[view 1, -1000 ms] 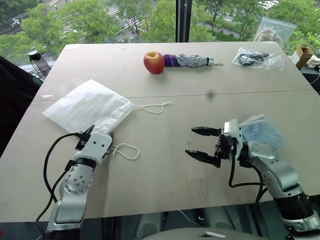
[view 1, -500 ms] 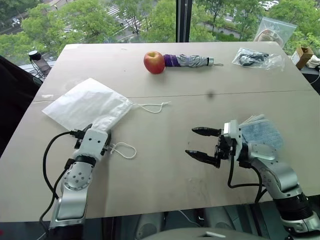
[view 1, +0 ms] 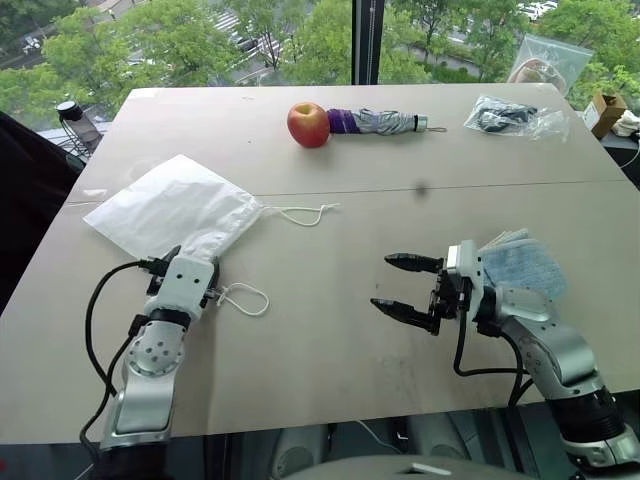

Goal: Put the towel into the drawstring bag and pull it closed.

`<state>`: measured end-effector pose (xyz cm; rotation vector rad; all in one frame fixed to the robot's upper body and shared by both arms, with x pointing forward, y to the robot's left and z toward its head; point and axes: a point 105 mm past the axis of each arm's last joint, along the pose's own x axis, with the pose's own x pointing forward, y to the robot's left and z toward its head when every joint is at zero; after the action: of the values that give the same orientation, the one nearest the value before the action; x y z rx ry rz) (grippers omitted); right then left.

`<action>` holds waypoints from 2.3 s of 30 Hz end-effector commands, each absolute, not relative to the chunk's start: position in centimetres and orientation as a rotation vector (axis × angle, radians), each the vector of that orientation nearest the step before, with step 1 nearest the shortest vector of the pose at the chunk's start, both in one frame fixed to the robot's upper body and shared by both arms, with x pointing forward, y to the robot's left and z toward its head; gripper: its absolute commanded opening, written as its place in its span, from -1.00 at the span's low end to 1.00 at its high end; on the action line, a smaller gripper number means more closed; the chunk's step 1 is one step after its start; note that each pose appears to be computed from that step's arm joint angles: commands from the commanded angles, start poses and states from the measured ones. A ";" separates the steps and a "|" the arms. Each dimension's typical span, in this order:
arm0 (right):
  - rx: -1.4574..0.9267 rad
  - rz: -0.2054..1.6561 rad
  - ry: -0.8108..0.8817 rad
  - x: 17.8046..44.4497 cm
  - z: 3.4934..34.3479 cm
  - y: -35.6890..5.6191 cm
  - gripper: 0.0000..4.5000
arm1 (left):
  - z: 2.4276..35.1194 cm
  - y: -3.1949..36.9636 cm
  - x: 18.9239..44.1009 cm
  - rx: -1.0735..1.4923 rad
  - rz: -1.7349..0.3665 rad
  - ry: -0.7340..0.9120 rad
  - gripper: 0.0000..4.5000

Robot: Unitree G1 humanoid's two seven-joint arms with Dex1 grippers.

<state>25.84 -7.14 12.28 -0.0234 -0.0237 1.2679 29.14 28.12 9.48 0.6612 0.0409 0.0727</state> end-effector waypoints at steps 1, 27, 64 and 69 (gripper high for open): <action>-0.040 1.265 -0.072 25.7 13.2 -7.1 0.91 | 10.2 27.5 29.5 0.703 0.044 0.005 0.39; -0.059 1.232 -0.086 26.0 13.4 -7.0 0.91 | 12.4 23.8 38.3 0.827 -0.046 -0.040 0.39; -0.048 1.239 -0.088 25.9 13.3 -6.7 0.91 | 11.2 32.7 36.5 0.857 0.381 0.106 0.16; -0.051 1.235 -0.094 26.0 13.3 -6.7 0.91 | 10.6 33.2 36.3 0.841 0.374 0.122 -0.88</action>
<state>26.21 -6.98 12.33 -0.0376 -0.0423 1.2257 36.69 32.48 11.94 0.8447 0.0697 0.3745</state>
